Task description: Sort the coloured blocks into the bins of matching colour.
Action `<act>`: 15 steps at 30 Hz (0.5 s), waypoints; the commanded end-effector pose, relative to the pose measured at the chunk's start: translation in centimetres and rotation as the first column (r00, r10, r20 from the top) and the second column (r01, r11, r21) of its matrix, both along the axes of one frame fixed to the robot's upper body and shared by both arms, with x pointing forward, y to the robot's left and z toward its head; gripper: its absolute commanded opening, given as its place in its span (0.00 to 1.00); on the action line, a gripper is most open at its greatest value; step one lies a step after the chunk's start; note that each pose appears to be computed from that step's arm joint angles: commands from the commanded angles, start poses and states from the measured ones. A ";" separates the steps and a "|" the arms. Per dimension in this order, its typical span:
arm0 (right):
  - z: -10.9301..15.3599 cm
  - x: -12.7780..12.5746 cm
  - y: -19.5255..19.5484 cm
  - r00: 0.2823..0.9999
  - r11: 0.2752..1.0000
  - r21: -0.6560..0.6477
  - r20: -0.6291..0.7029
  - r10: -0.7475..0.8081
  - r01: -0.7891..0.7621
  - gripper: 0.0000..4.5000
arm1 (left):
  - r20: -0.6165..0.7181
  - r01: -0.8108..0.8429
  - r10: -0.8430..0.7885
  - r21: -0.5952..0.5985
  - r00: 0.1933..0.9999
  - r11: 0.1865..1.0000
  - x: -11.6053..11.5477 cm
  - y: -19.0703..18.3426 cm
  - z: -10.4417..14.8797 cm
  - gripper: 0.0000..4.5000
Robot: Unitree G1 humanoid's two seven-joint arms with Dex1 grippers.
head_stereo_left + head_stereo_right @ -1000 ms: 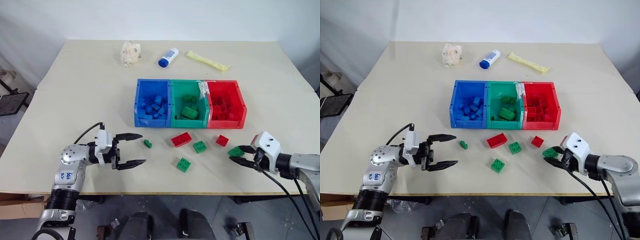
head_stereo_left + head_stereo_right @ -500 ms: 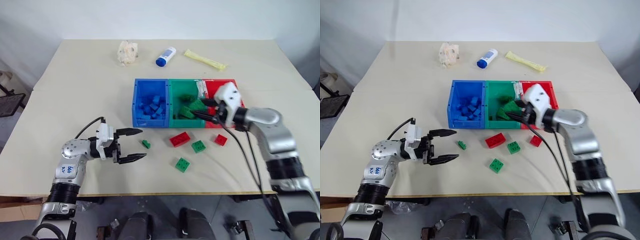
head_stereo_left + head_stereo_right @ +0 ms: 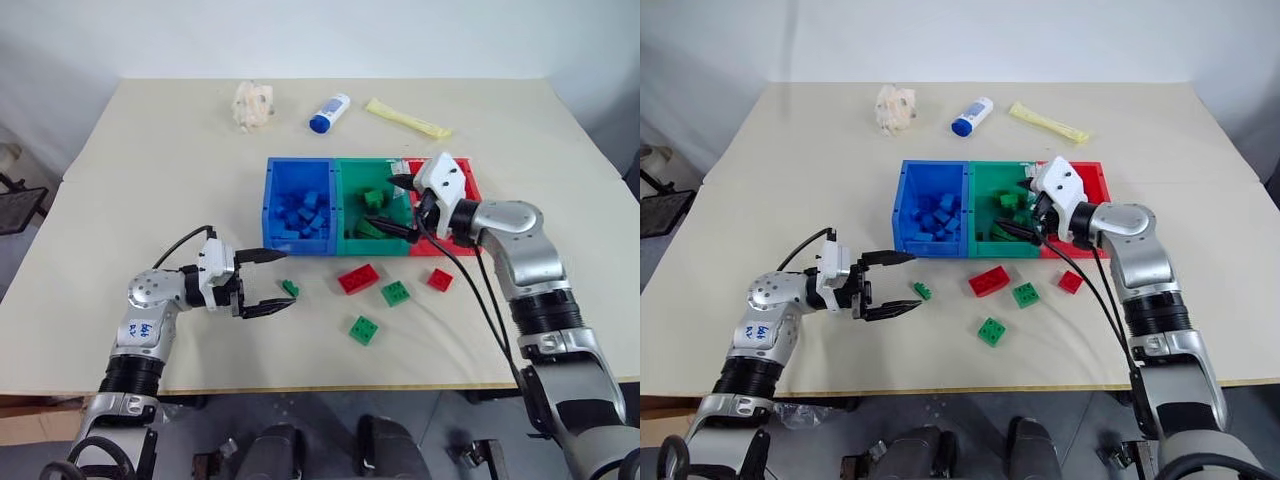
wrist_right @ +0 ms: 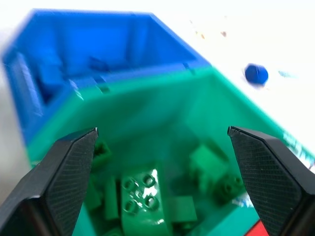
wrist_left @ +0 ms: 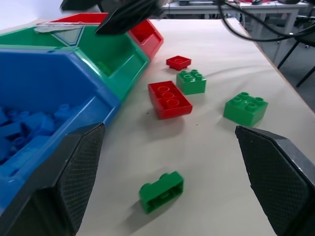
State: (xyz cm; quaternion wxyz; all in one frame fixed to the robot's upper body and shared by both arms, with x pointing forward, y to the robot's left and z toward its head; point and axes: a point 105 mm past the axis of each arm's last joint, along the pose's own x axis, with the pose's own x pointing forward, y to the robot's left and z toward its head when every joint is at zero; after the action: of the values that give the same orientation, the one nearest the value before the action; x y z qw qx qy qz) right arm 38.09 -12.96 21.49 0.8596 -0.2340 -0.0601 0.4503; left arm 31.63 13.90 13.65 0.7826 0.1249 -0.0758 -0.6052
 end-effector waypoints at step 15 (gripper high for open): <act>-3.6 -11.9 -11.4 0.958 0.994 -0.106 -0.277 -0.068 0.040 0.99 | 0.059 0.066 -0.064 -0.041 0.996 0.997 -1.1 1.2 0.2 1.00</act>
State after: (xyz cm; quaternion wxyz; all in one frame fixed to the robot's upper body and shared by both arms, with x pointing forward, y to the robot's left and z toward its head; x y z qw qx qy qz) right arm 26.63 -23.80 16.41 0.8562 -0.2011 0.1086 0.4633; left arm 30.75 14.63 13.48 0.7648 0.1233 -0.1020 -0.6241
